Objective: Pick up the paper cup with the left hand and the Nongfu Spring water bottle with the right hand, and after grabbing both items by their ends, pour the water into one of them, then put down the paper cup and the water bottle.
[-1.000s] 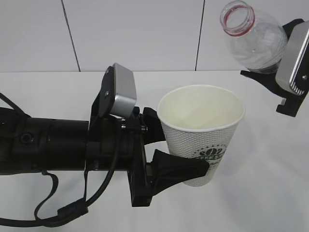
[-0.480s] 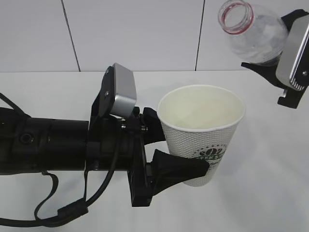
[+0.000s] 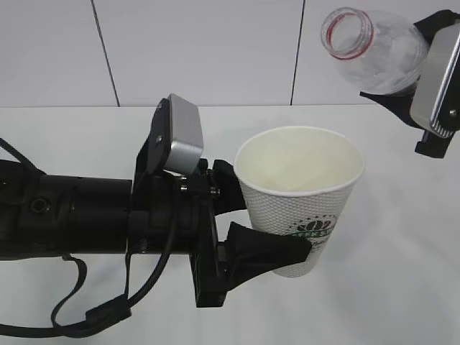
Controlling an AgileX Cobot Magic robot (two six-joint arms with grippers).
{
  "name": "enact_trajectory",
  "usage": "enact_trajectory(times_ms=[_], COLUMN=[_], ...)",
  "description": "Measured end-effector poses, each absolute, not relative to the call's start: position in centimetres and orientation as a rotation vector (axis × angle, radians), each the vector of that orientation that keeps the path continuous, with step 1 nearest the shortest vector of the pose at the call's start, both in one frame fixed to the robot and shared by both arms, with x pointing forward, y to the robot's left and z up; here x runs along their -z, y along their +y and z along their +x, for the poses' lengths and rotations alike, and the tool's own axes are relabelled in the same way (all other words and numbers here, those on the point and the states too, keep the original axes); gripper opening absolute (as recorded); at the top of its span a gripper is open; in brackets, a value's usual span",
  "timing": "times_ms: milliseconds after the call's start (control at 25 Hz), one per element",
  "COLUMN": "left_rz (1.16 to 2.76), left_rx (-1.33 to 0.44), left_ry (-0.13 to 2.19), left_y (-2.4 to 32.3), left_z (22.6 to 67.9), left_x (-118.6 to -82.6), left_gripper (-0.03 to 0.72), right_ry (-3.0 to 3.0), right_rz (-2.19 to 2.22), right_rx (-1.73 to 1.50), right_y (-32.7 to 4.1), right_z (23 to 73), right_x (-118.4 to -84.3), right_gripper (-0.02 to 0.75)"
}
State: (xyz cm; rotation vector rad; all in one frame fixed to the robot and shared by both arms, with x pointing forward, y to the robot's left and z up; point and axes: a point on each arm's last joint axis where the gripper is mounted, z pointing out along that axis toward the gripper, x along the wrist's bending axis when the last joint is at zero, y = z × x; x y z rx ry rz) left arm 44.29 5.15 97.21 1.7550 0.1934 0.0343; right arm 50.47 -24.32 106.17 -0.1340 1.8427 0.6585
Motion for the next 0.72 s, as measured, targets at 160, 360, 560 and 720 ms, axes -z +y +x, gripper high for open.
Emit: enact_trajectory(times_ms=[160,360,560,720], left_rz=[1.756,1.74,1.748,1.756], left_rx=[-0.032,-0.014,-0.008,-0.005], left_ry=[0.186,0.154,0.129,0.114], left_y=[5.14,5.08,5.07,5.07], left_z=[44.24,43.98,43.81,43.71], left_x=[-97.2,-97.38,-97.32,-97.26], left_gripper=[0.528,0.528,0.528,0.528], right_ry=[1.841,1.836,1.832,1.826], right_rz=[-0.142,-0.168,-0.176,-0.197], right_rx=[-0.652,-0.632,-0.625,-0.608], right_y=[-24.32,-24.32,-24.32,-24.33], right_z=[50.47,50.47,50.48,50.49], right_x=[-106.17,-106.17,-106.19,-106.2], right_gripper=[0.487,0.487,0.486,0.486])
